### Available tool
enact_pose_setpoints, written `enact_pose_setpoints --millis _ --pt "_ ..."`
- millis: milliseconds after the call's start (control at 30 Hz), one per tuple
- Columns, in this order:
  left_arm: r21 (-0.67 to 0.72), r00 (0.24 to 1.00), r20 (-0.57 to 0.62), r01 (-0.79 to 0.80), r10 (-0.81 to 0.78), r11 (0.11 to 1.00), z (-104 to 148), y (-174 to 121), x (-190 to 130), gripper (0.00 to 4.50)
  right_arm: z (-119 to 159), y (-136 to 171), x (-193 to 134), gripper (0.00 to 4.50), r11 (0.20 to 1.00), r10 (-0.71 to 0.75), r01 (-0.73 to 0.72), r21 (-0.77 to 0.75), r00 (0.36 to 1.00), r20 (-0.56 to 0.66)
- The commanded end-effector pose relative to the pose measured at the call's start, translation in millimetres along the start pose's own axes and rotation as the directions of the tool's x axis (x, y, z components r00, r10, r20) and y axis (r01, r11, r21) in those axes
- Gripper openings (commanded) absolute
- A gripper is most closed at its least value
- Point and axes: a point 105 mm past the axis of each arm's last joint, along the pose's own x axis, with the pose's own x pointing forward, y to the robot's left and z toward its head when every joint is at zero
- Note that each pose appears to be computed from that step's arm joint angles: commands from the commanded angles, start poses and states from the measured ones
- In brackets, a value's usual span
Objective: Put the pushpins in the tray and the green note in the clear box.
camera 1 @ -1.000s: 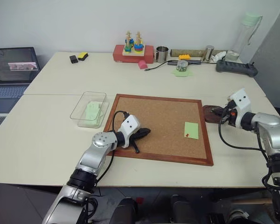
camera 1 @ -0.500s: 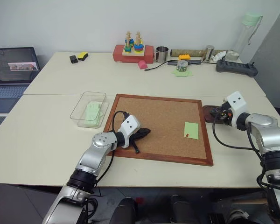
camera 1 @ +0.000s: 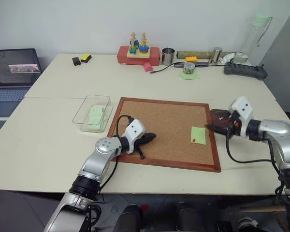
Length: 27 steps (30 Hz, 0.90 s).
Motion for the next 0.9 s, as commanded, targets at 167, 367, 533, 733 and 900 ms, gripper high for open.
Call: enact_pose_setpoints --millis 167,367,533,733,900 --pt "-0.040 0.993 -0.117 0.023 -0.028 0.999 -32.0 -9.7 0.6 0.00 -0.9 20.7 17.9 3.74 0.997 0.071 -0.071 -0.021 0.997 0.004" --pt "-0.039 0.993 -0.118 0.021 -0.025 0.999 -32.0 -9.9 0.0 0.00 -6.2 14.8 22.7 3.74 0.999 0.041 -0.041 -0.007 0.999 0.016" --pt "-0.038 0.993 -0.120 0.019 -0.023 0.999 -32.2 -9.1 -0.7 0.00 -9.3 12.0 24.2 3.56 1.000 0.031 -0.031 0.002 0.999 0.023" --pt "-0.037 0.993 -0.120 0.018 -0.022 0.999 -32.2 -9.0 -0.7 0.00 -11.7 11.5 24.3 2.57 1.000 0.031 -0.031 0.003 0.999 0.025" --pt "-0.038 0.993 -0.119 0.018 -0.022 0.999 -32.0 -8.5 -0.4 0.00 -15.3 13.0 26.7 1.62 0.999 0.036 -0.036 -0.008 0.999 0.015"
